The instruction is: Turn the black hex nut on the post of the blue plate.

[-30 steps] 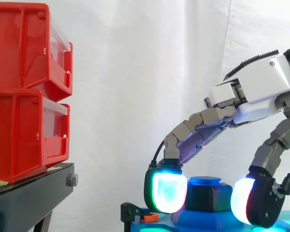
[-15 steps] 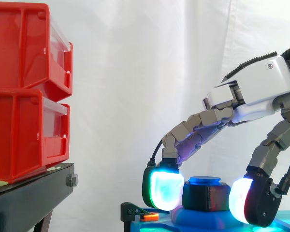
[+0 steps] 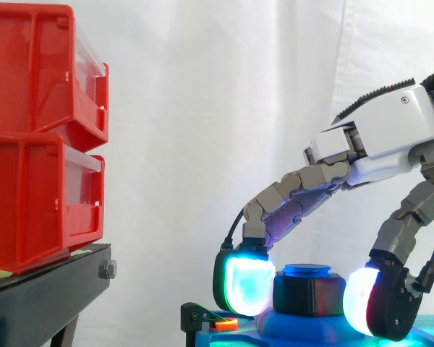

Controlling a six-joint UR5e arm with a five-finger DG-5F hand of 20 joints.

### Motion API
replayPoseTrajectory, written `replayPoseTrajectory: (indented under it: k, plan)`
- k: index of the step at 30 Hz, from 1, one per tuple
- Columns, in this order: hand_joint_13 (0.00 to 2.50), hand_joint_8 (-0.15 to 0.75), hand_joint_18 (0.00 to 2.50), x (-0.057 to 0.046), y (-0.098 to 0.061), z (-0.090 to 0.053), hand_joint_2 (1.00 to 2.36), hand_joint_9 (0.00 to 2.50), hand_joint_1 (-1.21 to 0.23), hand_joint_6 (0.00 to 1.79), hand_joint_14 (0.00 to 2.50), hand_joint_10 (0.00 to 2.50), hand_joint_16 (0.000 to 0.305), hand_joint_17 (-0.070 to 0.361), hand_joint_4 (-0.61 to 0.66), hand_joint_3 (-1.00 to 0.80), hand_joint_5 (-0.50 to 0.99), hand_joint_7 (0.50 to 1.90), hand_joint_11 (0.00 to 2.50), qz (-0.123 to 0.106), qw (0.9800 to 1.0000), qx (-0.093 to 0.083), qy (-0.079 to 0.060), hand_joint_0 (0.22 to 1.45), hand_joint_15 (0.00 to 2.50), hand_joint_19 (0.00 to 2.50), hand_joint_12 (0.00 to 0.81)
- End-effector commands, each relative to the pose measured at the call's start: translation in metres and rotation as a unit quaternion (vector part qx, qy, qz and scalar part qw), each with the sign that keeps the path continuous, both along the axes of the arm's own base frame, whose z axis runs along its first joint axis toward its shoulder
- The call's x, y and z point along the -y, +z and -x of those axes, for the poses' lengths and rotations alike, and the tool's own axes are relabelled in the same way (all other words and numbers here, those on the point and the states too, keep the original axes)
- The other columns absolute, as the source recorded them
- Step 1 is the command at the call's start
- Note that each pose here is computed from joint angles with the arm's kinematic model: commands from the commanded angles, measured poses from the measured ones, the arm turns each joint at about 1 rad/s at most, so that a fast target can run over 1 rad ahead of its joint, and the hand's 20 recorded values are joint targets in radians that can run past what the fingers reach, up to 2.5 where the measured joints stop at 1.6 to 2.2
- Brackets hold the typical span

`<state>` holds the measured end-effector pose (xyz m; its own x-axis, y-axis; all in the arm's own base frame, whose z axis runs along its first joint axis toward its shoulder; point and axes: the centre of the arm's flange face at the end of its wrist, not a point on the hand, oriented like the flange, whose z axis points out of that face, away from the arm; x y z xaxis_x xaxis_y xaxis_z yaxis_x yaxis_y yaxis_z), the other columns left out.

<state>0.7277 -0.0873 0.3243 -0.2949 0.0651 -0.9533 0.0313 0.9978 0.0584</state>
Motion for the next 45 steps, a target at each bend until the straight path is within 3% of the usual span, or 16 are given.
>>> replayPoseTrajectory:
  k: [1,9,14,15,22,24,27,29,35,40,42,43,44,45]
  plan:
    - [0.34,0.221,0.12,0.0,0.0,0.0,1.0,0.43,-0.85,0.5,0.0,0.0,0.031,0.07,0.15,-0.48,-0.18,1.08,0.05,0.0,1.0,0.0,0.0,0.63,0.0,0.0,0.318]
    - [0.33,0.229,0.11,0.0,0.0,-0.001,1.0,0.42,-0.82,0.5,0.0,0.0,0.034,0.075,0.16,-0.5,-0.2,1.04,0.04,-0.002,1.0,0.003,0.0,0.54,0.0,0.0,0.329]
    - [0.32,0.245,0.12,-0.007,0.008,-0.004,1.0,0.4,-0.75,0.5,0.0,0.0,0.039,0.089,0.19,-0.5,-0.21,0.96,0.04,-0.004,0.9999,0.011,0.003,0.47,0.0,0.0,0.354]
    - [0.31,0.249,0.12,-0.008,0.021,-0.007,1.0,0.39,-0.73,0.5,0.0,0.0,0.041,0.091,0.2,-0.5,-0.21,0.94,0.04,-0.004,0.9998,0.019,0.004,0.46,0.0,0.0,0.36]
    - [0.26,0.259,0.08,-0.016,0.067,-0.008,1.0,0.33,-0.66,0.5,0.0,0.0,0.046,0.103,0.19,-0.5,-0.22,0.87,0.0,-0.004,0.9998,0.018,0.008,0.43,0.0,0.0,0.378]
    - [0.25,0.262,0.06,-0.017,0.073,-0.007,1.0,0.32,-0.63,0.5,0.0,0.0,0.047,0.105,0.19,-0.5,-0.23,0.85,0.0,-0.004,0.9998,0.017,0.011,0.43,0.0,0.0,0.382]
    - [0.22,0.257,0.02,-0.017,0.074,-0.001,1.0,0.29,-0.61,0.5,0.0,0.0,0.048,0.109,0.19,-0.5,-0.23,0.81,0.0,-0.002,0.9999,-0.006,0.011,0.43,0.0,0.0,0.385]
    - [0.17,0.254,0.0,-0.013,0.084,0.012,1.0,0.26,-0.57,0.5,0.0,0.0,0.049,0.11,0.19,-0.5,-0.23,0.8,0.0,0.0,0.9996,-0.026,0.01,0.42,0.0,0.0,0.384]
    - [0.06,0.25,0.0,-0.011,0.104,0.032,1.0,0.21,-0.51,0.5,0.0,0.0,0.051,0.116,0.19,-0.5,-0.23,0.74,0.0,-0.003,0.9995,-0.031,0.007,0.43,0.0,0.0,0.389]
    - [0.02,0.25,0.0,-0.006,0.108,0.067,1.0,0.19,-0.49,0.5,0.0,0.0,0.052,0.117,0.19,-0.5,-0.23,0.72,0.0,-0.029,0.9988,-0.039,-0.002,0.43,0.0,0.0,0.391]
    - [0.0,0.24,0.0,-0.004,0.101,0.086,1.0,0.17,-0.49,0.5,0.0,0.0,0.053,0.118,0.19,-0.5,-0.23,0.72,0.0,-0.068,0.9974,-0.019,-0.017,0.43,0.0,0.0,0.385]
    - [0.0,0.238,0.0,-0.002,0.1,0.096,1.0,0.16,-0.49,0.5,0.0,0.0,0.053,0.118,0.19,-0.5,-0.23,0.72,0.0,-0.094,0.9952,0.002,-0.025,0.43,0.0,0.0,0.383]
    - [0.0,0.235,0.0,-0.002,0.101,0.1,1.0,0.16,-0.49,0.5,0.0,0.0,0.052,0.118,0.19,-0.5,-0.23,0.73,0.0,-0.105,0.994,0.009,-0.027,0.43,0.0,0.0,0.378]
    - [0.0,0.231,0.0,-0.001,0.098,0.11,1.0,0.16,-0.49,0.5,0.0,0.0,0.053,0.119,0.19,-0.5,-0.23,0.72,0.0,-0.134,0.9901,0.026,-0.034,0.43,0.0,0.0,0.372]
